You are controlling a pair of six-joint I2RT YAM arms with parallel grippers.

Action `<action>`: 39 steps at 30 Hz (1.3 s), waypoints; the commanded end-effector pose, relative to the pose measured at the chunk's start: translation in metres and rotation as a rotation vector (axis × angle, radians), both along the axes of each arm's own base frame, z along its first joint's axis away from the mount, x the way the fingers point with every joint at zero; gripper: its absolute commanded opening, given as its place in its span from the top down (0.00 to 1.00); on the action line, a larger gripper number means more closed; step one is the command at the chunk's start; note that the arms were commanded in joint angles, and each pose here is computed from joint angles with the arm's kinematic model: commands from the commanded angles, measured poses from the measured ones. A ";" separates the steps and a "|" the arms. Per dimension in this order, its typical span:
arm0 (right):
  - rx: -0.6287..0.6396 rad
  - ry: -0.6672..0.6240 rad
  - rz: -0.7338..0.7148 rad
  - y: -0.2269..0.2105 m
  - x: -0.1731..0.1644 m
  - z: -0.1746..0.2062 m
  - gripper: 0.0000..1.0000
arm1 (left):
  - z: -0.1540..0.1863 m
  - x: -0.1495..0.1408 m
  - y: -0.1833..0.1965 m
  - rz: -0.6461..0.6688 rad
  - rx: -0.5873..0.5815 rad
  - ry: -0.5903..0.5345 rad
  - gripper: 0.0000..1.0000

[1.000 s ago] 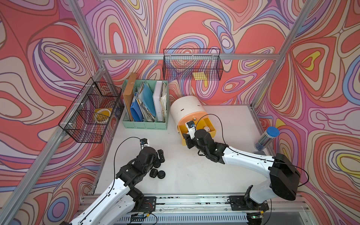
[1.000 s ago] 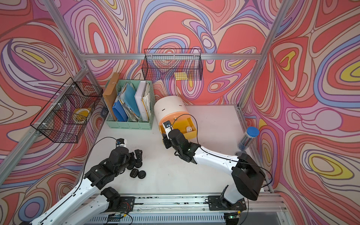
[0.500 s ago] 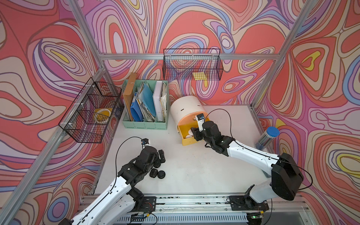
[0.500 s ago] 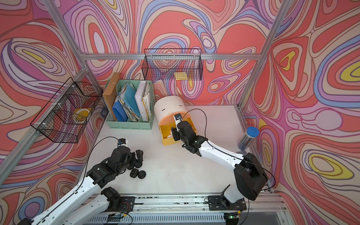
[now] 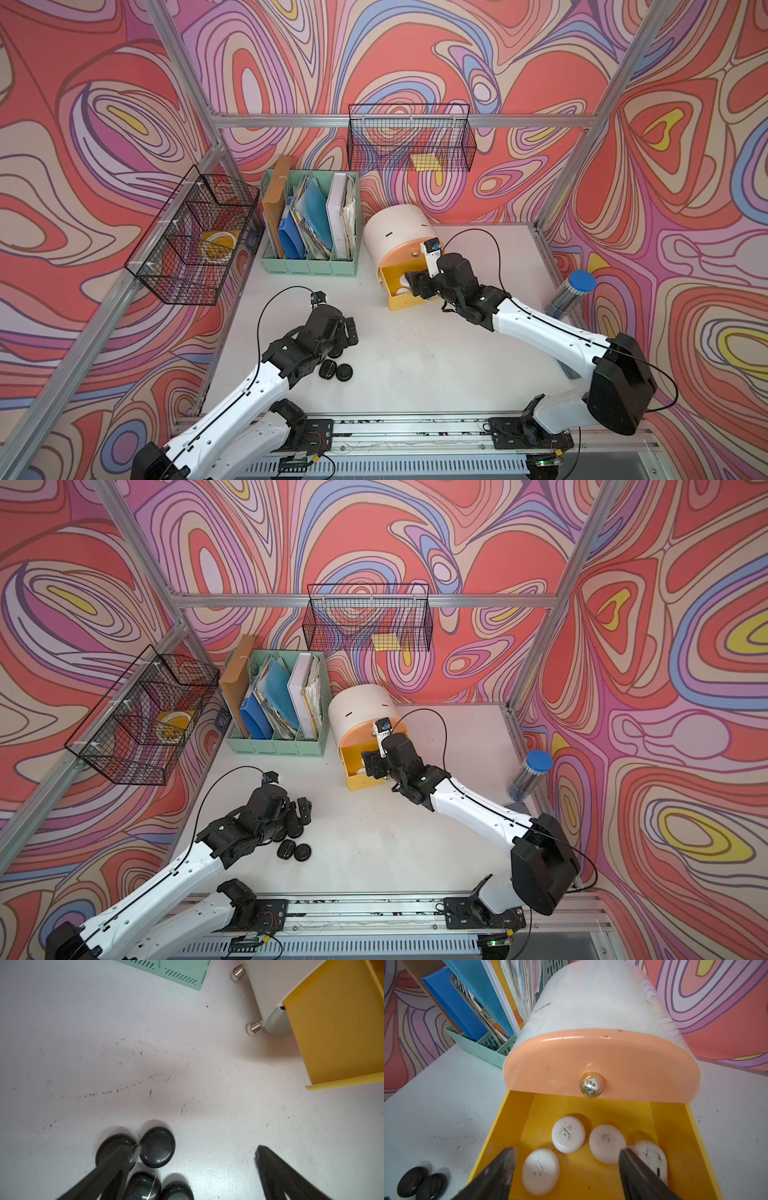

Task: Put the bluetooth earphones in the drawer according to color
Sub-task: Place the bluetooth earphone in the drawer, then close the drawer in the storage box.

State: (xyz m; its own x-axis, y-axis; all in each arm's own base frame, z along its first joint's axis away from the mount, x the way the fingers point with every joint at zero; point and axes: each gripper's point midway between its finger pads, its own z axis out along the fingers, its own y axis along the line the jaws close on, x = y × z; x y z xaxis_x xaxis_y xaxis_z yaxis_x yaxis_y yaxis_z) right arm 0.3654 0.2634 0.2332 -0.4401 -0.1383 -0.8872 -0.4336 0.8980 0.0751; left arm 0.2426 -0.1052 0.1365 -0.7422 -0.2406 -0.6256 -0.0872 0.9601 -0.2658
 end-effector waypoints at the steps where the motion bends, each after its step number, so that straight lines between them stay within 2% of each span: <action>1: 0.022 0.015 -0.007 -0.011 -0.013 0.002 0.18 | 0.020 0.017 -0.013 -0.033 -0.023 -0.040 0.01; 8: 0.037 0.016 -0.073 -0.041 -0.035 -0.008 0.11 | 0.044 0.046 -0.036 -0.080 -0.008 -0.031 0.01; 15: 0.067 0.033 -0.101 -0.064 -0.061 -0.025 0.03 | 0.084 0.081 -0.062 -0.138 0.015 -0.039 0.01; 19: 0.085 0.064 -0.107 -0.071 -0.072 -0.040 0.02 | 0.104 0.097 -0.076 -0.158 -0.005 -0.040 0.01; 23: 0.115 0.102 -0.081 -0.068 -0.081 -0.058 0.02 | 0.126 0.114 -0.089 -0.172 -0.011 -0.043 0.01; 32: 0.199 0.173 0.016 -0.045 -0.091 -0.084 0.02 | 0.183 0.168 -0.102 -0.171 0.068 -0.113 0.01; 35: 0.231 0.191 0.049 -0.034 -0.089 -0.090 0.02 | 0.190 0.189 -0.102 -0.165 0.115 -0.116 0.01; 39: 0.246 0.214 0.045 -0.025 -0.081 -0.099 0.02 | 0.182 0.217 -0.101 -0.159 0.142 -0.104 0.01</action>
State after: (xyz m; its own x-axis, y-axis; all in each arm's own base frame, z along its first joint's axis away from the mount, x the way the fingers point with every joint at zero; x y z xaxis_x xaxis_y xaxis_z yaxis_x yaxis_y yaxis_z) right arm 0.2785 0.2276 0.1294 -0.6231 0.0035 -0.7822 -0.4118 0.8487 0.3318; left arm 0.4520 -0.2196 0.3433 -0.6406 -0.0973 -0.7617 0.1082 0.9706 -0.2151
